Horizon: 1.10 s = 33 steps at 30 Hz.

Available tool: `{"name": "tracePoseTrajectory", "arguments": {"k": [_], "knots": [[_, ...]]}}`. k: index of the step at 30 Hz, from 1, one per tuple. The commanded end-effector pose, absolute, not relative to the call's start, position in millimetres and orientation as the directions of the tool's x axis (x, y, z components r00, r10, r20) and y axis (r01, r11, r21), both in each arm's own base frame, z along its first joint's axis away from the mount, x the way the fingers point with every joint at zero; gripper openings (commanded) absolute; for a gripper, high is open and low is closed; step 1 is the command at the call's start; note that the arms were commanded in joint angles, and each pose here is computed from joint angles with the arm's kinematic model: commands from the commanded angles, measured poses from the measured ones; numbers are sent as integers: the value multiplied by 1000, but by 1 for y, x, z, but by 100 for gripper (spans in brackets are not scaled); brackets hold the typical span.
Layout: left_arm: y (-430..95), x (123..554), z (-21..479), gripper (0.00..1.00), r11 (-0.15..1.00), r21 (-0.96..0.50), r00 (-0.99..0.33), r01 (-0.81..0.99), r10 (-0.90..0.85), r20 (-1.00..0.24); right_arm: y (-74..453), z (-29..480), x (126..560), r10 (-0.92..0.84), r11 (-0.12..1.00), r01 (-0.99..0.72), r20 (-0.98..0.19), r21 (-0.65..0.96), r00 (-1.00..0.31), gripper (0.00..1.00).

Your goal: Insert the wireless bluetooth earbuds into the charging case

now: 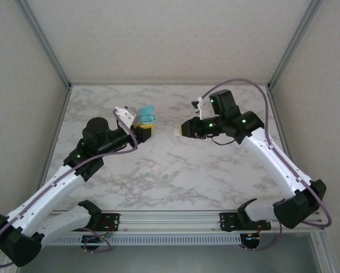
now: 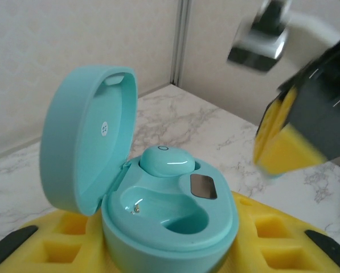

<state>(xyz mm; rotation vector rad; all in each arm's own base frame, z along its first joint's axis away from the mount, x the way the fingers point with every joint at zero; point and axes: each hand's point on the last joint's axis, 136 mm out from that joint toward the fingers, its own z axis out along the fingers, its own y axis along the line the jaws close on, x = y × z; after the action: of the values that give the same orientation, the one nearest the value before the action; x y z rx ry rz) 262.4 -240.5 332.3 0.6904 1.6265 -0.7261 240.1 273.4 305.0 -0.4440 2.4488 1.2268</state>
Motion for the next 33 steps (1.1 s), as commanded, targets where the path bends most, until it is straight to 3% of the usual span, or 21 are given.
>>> {"name": "tracePoseTrajectory", "arguments": {"k": [1,9,14,17,20,24,28,33], "knots": [[-253,263,344,9,585,-40,-59,810,14,-998,287,364,227,-80,397,-475,-486,785,-870,24],[-273,265,336,9,537,11,3,843,17,-1000,308,389,230,-70,358,-518,-531,777,-844,25],[-283,263,332,9,520,31,15,854,35,-999,321,378,242,-70,462,-522,-557,717,-827,25],[-286,264,329,9,516,33,10,856,47,-999,326,380,245,-59,463,-537,-580,705,-813,24],[-280,272,323,8,566,34,-12,824,78,-997,314,371,252,-43,546,-516,-593,660,-804,24],[-266,283,315,6,645,44,-37,763,112,-993,277,340,262,-12,714,-443,-623,543,-782,23],[-255,286,311,7,695,15,-74,719,98,-992,236,290,265,-27,853,-320,-579,412,-815,24],[-240,282,311,7,736,1,-84,677,78,-993,207,215,275,-41,905,-228,-458,360,-888,27]]}}
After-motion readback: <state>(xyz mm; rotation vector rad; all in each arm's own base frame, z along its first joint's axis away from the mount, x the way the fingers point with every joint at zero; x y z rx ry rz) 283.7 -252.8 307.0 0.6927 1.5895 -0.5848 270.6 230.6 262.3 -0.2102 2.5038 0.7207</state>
